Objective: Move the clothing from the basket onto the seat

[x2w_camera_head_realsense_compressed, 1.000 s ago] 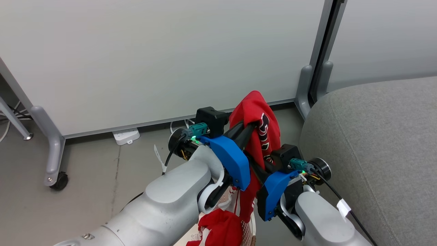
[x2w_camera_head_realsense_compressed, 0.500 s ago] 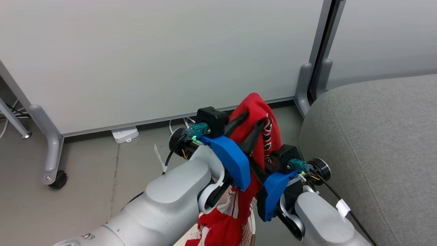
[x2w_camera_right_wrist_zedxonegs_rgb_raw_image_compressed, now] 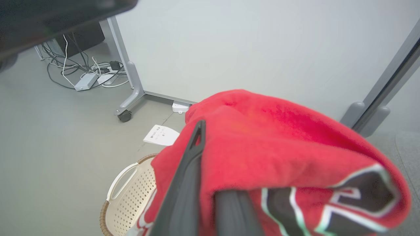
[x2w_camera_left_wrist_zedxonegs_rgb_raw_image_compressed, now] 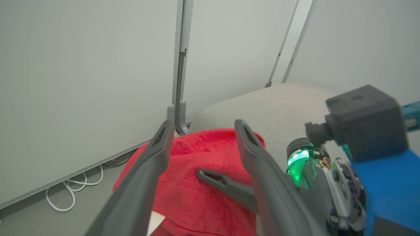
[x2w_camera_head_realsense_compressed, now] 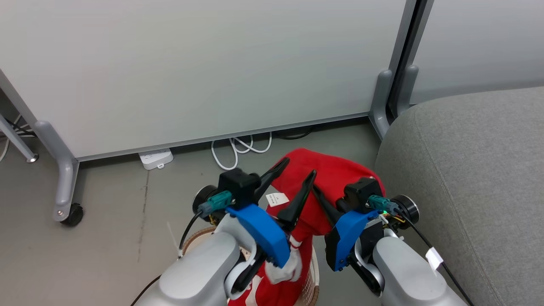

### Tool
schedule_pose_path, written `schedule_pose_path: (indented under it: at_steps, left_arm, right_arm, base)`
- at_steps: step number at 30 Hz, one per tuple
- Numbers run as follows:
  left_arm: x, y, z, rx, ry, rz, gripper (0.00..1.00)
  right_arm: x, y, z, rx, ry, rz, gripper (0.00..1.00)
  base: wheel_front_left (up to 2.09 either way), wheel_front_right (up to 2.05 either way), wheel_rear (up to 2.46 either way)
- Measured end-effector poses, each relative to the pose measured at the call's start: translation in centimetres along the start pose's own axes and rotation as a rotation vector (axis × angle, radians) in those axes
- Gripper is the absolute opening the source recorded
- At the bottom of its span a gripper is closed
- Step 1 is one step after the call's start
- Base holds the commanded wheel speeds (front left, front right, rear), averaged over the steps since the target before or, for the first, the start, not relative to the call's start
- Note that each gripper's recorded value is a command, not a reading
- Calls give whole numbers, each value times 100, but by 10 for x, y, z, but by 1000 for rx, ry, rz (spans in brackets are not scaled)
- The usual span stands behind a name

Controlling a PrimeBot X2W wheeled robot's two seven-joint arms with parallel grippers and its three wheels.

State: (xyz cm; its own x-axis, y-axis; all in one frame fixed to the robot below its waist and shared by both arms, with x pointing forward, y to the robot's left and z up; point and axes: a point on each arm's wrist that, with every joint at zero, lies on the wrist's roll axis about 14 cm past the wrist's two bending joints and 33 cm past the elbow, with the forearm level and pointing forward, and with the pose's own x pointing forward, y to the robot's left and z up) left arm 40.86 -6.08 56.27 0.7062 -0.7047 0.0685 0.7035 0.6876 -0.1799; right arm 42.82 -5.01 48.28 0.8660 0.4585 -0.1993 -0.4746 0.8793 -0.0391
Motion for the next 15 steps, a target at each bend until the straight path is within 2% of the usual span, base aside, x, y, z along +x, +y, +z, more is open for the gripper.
schedule_pose_path:
  at_steps: [6,15]
  left_arm:
    - [-29,21,-17,12,-17,65,100]
    - [-79,57,-37,6,-23,232,100]
  right_arm:
    - [4,-6,-4,10,6,-14,0]
    - [6,-9,-7,20,8,-28,0]
  base:
    - [0,0,0]
    - [0,0,0]
